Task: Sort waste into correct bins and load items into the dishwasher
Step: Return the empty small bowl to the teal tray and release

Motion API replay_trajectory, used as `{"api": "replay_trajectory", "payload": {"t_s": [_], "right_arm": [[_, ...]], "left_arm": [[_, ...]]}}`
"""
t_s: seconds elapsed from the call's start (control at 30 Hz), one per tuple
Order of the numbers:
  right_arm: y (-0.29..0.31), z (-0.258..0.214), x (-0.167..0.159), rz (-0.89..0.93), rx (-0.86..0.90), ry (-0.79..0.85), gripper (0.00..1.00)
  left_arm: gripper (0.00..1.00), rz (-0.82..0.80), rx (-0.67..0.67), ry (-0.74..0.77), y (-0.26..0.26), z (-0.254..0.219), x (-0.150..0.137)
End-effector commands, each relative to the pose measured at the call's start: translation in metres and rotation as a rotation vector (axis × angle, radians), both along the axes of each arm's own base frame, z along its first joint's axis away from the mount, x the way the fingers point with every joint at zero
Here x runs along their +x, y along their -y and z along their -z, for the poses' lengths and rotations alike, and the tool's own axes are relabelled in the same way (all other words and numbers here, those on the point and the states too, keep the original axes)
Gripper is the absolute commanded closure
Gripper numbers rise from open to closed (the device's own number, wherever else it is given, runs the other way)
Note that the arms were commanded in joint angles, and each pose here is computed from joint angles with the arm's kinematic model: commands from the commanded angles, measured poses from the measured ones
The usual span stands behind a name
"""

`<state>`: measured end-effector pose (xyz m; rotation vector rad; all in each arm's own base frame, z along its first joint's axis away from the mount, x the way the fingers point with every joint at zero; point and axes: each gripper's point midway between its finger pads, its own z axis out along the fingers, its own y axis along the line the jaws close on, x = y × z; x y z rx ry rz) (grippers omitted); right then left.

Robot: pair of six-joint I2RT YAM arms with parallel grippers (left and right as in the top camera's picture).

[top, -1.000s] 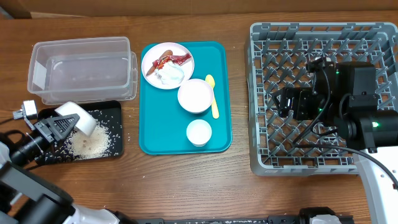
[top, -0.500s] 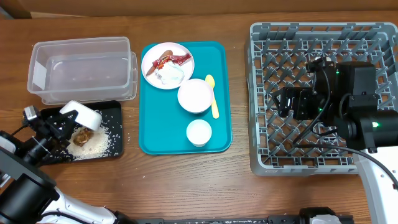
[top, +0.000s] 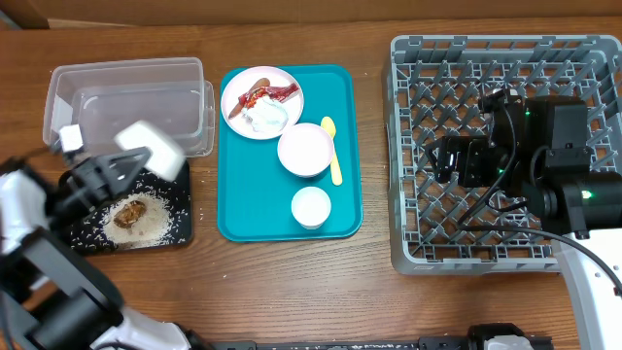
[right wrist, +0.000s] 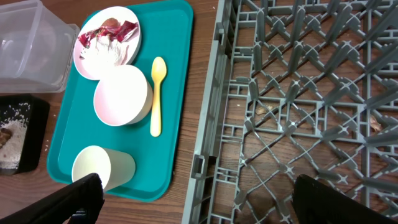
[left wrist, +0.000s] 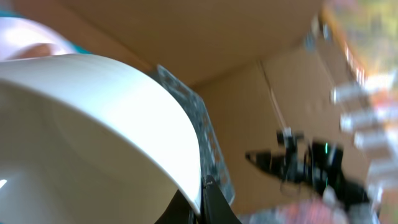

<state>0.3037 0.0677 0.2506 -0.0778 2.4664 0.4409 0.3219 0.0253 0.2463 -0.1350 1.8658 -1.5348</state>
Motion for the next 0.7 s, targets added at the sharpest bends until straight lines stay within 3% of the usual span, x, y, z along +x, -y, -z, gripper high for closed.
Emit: {"api": "replay_trajectory", "payload": {"t_s": [0.0, 0.1, 0.2, 0.27, 0.33, 0.67], "right_arm": [[0.000, -0.005, 0.002, -0.001, 0.005, 0.016, 0.00], [0.000, -0.004, 0.001, -0.001, 0.005, 0.013, 0.00], [0.000, -0.004, 0.000, -0.001, 0.005, 0.010, 0.00], [0.000, -0.004, 0.000, -0.001, 0.004, 0.010, 0.00], [0.000, -0.004, 0.000, -0.001, 0.005, 0.009, 0.00], [0.000, -0.002, -0.001, -0.001, 0.004, 0.002, 0.00]], "left_arm": [[0.96, 0.160, 0.125, 0.158, 0.049, -0.025, -0.003], [0.96, 0.284, 0.160, 0.131, 0.081, -0.024, 0.001], [0.96, 0.339, 0.257, -0.034, 0.099, 0.001, 0.019], [0.96, 0.239, 0.451, -0.292, 0.094, 0.042, 0.041], [0.96, 0.143, 0.646, -0.400, 0.087, 0.067, 0.053], [0.96, 0.193, 1.154, -0.439, 0.131, 0.117, 0.032]]}}
